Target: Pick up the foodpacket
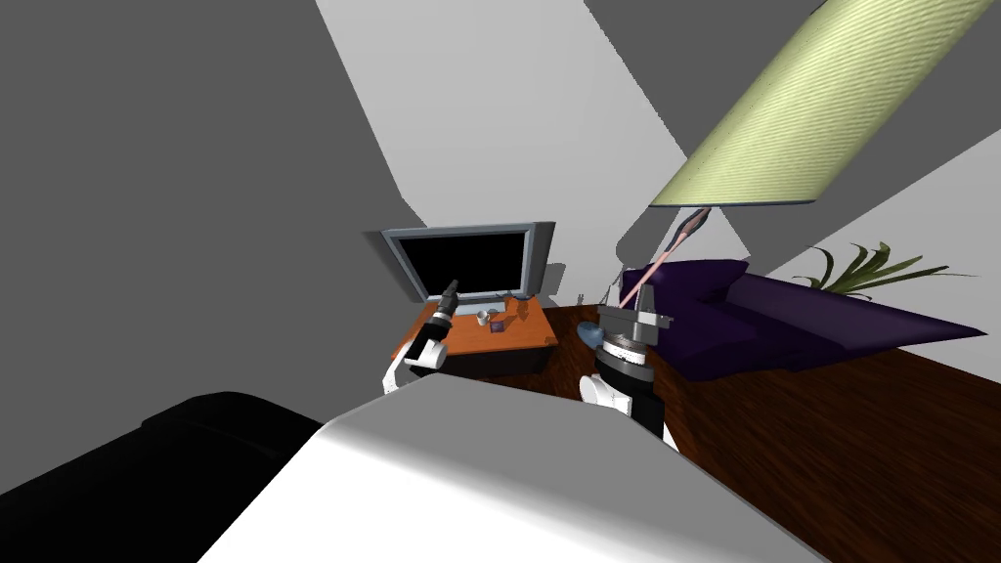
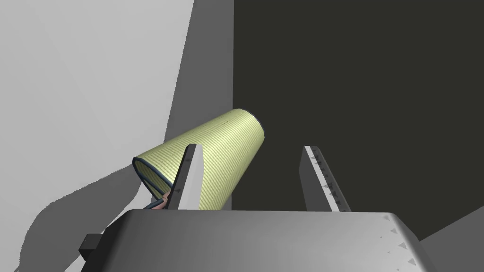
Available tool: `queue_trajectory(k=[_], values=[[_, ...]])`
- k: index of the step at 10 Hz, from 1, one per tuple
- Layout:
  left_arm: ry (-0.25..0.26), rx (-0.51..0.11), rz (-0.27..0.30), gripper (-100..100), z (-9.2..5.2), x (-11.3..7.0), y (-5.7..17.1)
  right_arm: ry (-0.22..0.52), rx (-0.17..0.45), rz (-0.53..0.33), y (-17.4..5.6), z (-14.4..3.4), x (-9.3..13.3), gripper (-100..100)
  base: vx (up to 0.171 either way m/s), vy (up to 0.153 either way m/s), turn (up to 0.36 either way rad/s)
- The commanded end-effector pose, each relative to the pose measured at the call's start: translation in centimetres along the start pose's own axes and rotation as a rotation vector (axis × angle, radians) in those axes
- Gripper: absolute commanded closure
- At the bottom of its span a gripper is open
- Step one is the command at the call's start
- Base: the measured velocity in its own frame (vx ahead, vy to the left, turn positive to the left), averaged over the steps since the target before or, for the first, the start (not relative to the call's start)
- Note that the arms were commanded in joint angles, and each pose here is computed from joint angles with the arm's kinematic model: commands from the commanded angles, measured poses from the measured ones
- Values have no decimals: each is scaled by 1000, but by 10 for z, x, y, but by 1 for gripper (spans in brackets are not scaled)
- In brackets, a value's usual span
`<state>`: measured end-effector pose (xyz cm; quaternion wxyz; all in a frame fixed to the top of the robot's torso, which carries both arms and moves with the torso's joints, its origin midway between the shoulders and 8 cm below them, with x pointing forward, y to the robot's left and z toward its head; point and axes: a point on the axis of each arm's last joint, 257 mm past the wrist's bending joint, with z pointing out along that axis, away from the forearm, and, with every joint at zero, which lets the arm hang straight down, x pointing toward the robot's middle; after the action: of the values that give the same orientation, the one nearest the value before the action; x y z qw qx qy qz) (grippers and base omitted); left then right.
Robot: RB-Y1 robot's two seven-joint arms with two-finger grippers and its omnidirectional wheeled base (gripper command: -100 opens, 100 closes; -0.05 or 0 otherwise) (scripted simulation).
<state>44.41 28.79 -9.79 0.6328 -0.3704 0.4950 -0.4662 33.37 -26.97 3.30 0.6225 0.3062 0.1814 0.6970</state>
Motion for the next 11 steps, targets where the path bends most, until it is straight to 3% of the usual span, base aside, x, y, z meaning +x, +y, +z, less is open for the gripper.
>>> queue_trajectory(k=[1,6,9,10,11], values=[[7,-43,3,-100,2,1,13,0,0,0,0,0,0,0,0,-40,-2],[28,-238,29,-100,10,-9,85,0,0,0,0,0,0,0,5,-60,-13],[32,-338,36,-100,9,-15,118,0,0,0,0,0,0,0,8,-57,-17],[33,-345,36,-100,8,-15,120,0,0,0,0,0,0,0,6,-25,6],[31,-407,42,-100,8,-23,142,0,0,0,0,0,0,0,-2,-44,-35]])
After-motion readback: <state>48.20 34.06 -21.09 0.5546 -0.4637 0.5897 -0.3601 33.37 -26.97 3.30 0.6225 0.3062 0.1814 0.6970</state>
